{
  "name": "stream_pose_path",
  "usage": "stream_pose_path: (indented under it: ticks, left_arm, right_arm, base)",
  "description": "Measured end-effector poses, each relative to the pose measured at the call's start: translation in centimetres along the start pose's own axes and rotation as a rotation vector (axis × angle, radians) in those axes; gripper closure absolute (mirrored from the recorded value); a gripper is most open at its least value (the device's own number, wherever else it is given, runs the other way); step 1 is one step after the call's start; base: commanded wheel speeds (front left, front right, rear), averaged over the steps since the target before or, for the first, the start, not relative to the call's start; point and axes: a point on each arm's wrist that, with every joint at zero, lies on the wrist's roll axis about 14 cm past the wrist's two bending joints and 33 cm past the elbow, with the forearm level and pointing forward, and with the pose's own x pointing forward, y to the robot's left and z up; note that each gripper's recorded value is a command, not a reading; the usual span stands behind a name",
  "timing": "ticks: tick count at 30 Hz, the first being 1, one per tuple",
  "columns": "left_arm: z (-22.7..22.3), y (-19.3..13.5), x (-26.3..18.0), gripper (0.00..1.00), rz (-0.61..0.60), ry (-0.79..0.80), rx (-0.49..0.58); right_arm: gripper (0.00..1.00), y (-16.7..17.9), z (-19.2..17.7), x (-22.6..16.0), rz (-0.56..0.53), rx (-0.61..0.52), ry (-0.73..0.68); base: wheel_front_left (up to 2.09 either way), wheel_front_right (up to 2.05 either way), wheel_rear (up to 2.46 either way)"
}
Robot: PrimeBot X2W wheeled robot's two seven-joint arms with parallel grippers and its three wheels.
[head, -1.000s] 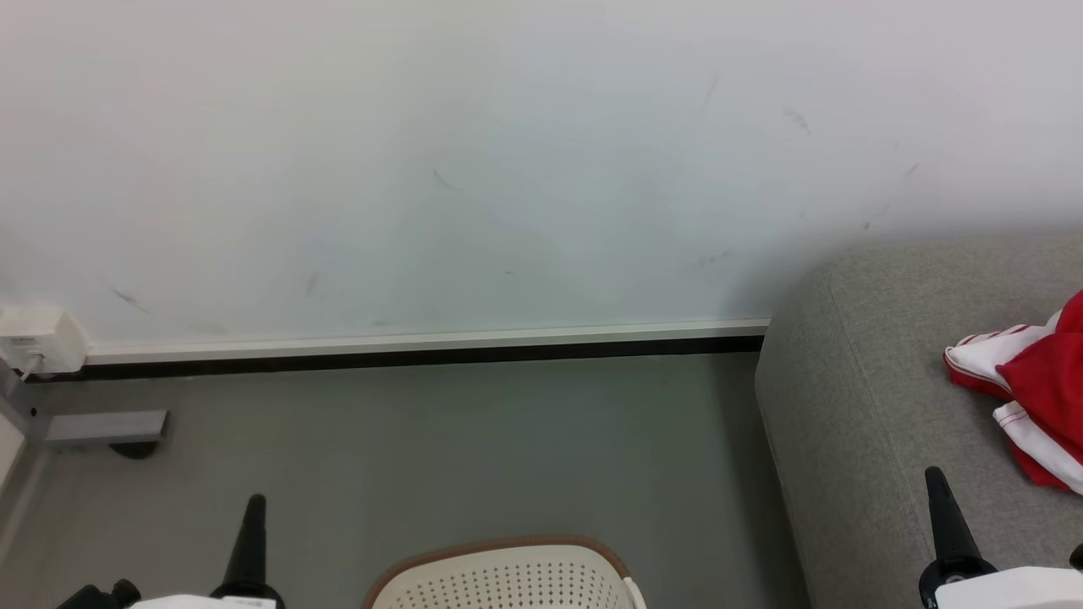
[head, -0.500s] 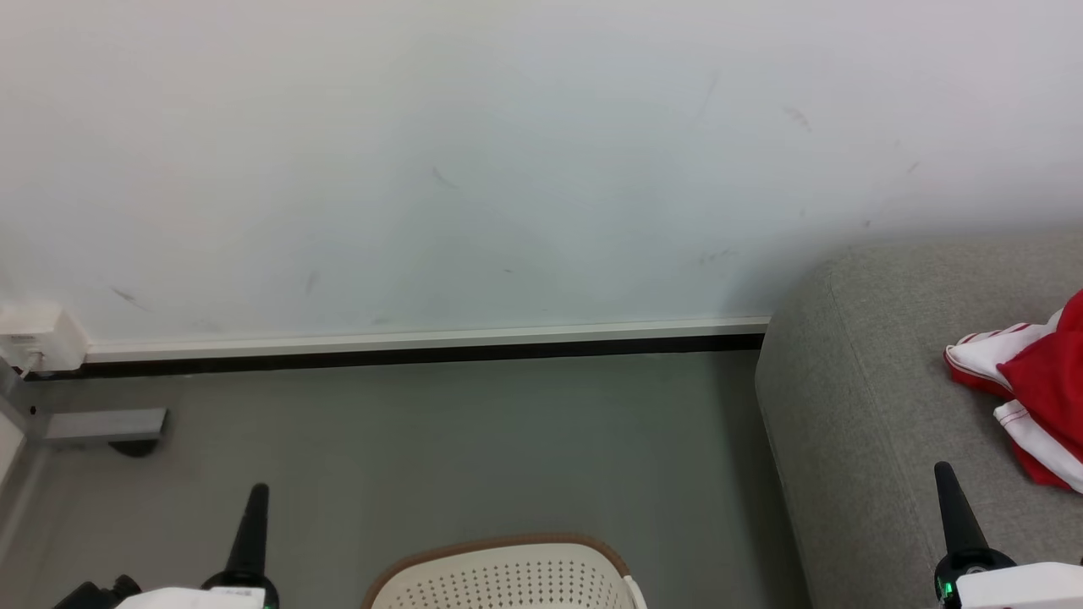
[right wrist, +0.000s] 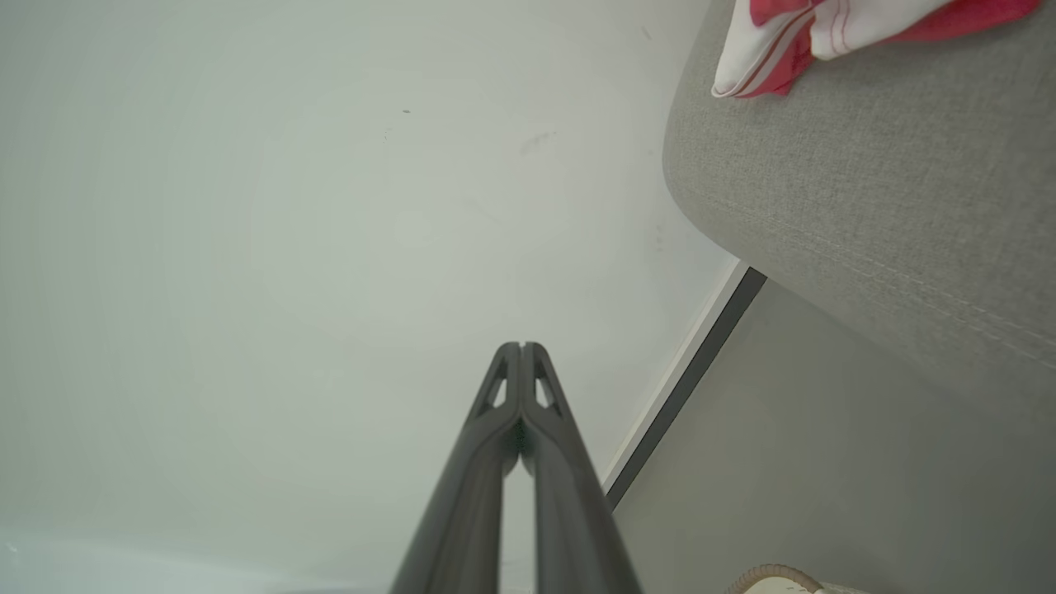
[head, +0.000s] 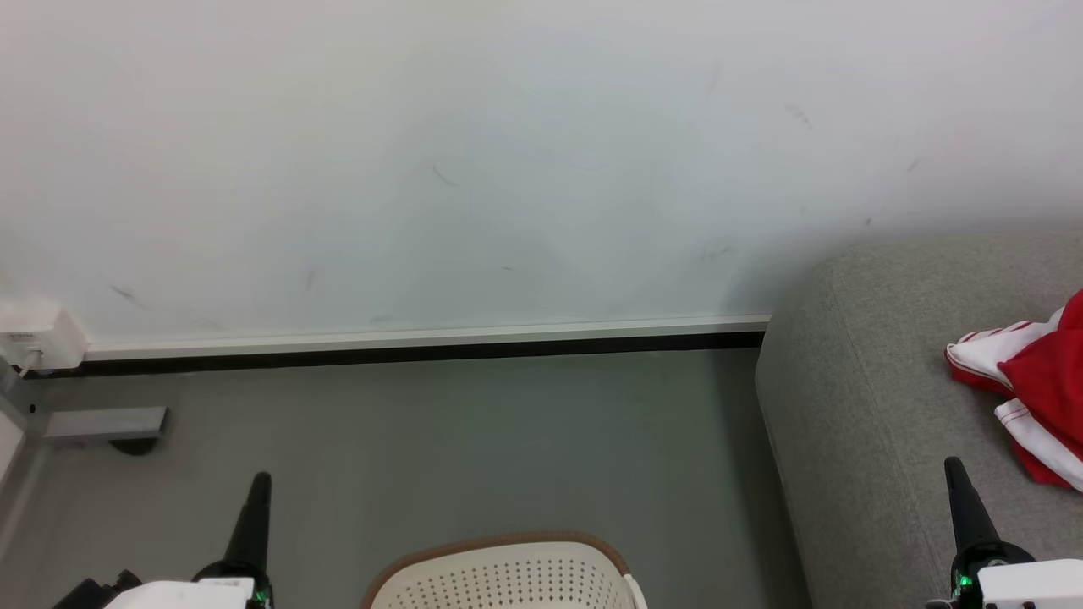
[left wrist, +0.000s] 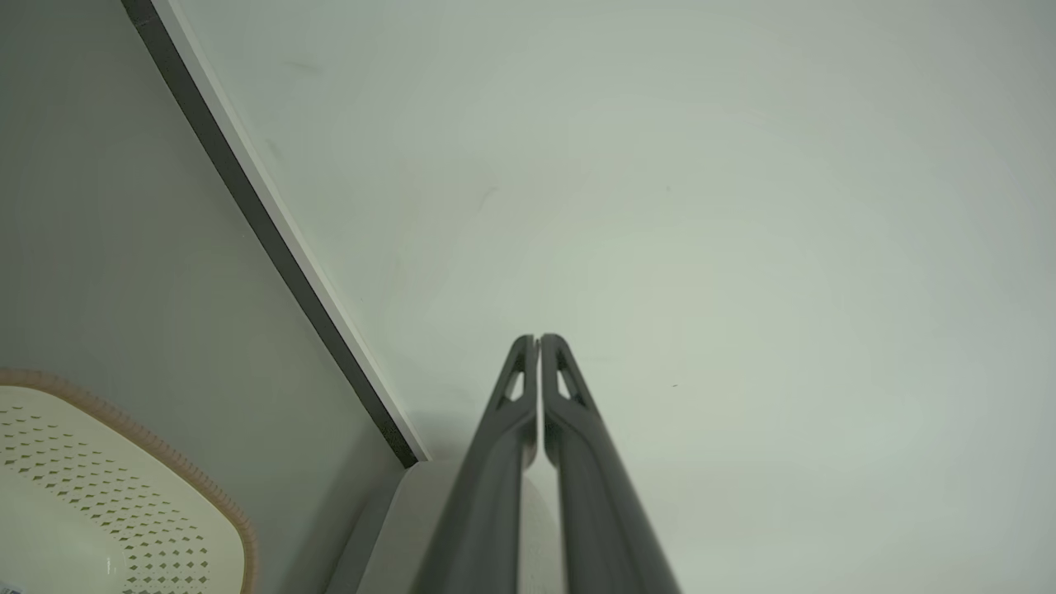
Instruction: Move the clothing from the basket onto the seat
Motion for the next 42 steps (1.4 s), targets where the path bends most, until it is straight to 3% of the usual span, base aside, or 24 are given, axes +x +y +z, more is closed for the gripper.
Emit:
stream_pose_path:
  ticks: [32,42]
  left_arm:
    - [-0.2,-1.4,0.7,1.0,-0.056,0.029,-0.235]
    - [-0.2,-1.5,0.8,1.0,-0.061,0.032,-0.255]
  right_arm:
    - [1.0,0.2,1.2,0.2,0.02,0.209,-0.02]
    - [1.0,0.3,1.2,0.2,0.024,0.236,-0.021]
  base:
    - [0.0,0.0,0.0]
    - [0.0,0.0,0.0]
